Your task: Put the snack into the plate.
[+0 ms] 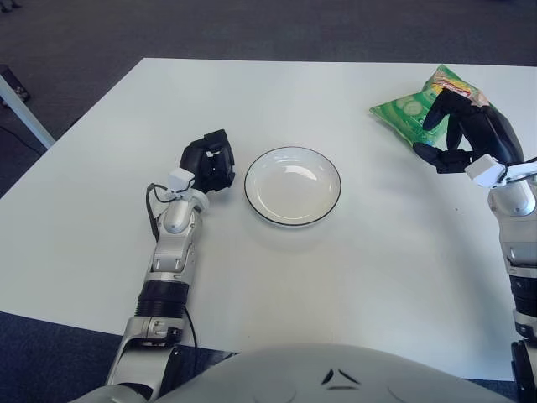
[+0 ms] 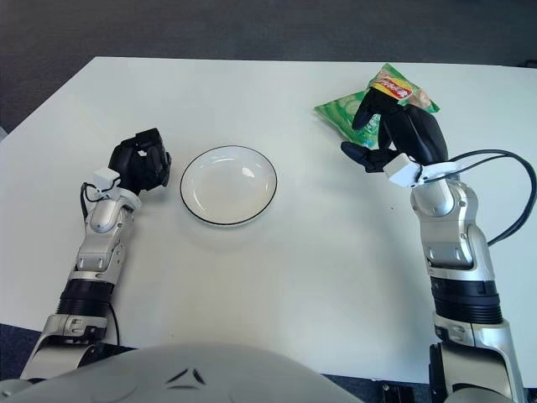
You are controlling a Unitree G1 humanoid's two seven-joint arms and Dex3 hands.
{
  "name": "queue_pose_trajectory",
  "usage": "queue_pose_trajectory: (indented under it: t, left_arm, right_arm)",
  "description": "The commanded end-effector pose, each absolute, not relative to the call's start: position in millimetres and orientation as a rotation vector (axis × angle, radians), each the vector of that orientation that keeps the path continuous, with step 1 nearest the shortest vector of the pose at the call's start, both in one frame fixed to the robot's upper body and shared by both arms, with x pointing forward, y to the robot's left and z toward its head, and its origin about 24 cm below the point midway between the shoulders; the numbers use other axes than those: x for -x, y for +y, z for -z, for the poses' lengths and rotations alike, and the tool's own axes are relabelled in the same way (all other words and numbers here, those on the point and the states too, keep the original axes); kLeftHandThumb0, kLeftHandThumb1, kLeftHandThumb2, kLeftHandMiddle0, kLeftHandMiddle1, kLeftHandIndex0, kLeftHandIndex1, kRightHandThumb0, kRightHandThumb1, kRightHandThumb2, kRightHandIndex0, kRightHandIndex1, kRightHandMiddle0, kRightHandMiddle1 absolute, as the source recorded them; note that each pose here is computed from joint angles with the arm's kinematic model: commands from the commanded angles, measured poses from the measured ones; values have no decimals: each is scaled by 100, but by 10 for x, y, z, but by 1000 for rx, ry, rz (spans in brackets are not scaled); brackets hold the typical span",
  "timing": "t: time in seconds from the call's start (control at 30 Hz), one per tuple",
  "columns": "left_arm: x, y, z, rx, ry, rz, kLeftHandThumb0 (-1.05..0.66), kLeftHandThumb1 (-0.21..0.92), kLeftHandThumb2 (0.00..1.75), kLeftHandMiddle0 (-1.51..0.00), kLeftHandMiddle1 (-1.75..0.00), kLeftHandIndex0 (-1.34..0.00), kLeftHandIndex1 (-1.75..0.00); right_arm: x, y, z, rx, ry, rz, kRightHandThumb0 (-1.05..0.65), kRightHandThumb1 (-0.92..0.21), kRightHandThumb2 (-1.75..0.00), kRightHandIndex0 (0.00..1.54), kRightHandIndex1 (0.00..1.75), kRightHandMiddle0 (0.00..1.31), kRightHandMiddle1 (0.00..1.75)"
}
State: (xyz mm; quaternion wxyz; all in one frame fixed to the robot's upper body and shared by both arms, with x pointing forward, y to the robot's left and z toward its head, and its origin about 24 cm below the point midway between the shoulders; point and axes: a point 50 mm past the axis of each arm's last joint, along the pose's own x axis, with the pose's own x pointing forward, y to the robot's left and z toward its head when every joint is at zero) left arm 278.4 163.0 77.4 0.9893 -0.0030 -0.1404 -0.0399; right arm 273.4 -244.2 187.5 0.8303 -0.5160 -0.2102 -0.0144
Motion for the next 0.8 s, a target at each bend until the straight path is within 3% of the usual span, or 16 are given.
queue_pose_trajectory:
  t: [0.0,0.17,0.23,0.4,0.77]
  left_arm:
    - [-2452,1625,-98,79,-16,25,-45,73,96,-138,-175,-111,-175]
    - [-2454,1628,-95,78,-16,22,-45,73,96,-137,-175,-111,-175]
    - [-2454,1627,-95,76,-16,21,-45,73,96,-137,-175,-111,-175]
    - [-2455,1633,-93,71,-15,15,-45,73,96,-137,-175,-111,-175]
    - [-2452,1638,-88,62,-8,12,-45,73,96,-137,-175,-111,-175]
  right_arm:
    - [-2798,-2481,-1958,1269,-475,18,-40,-60,-95,80,175,39,175]
    - [-2891,-2607,-1925,1418,-487,49,-39,-63,-91,73,175,37,175]
    - [-2917,-2632,-1931,1455,-489,58,-17,-48,-110,67,170,34,175]
    - [-2981,-2689,-1971,1522,-491,70,-4,-41,-120,62,167,31,175]
    - [-3074,-2783,-1999,1603,-486,62,-1,-46,-116,55,171,25,175]
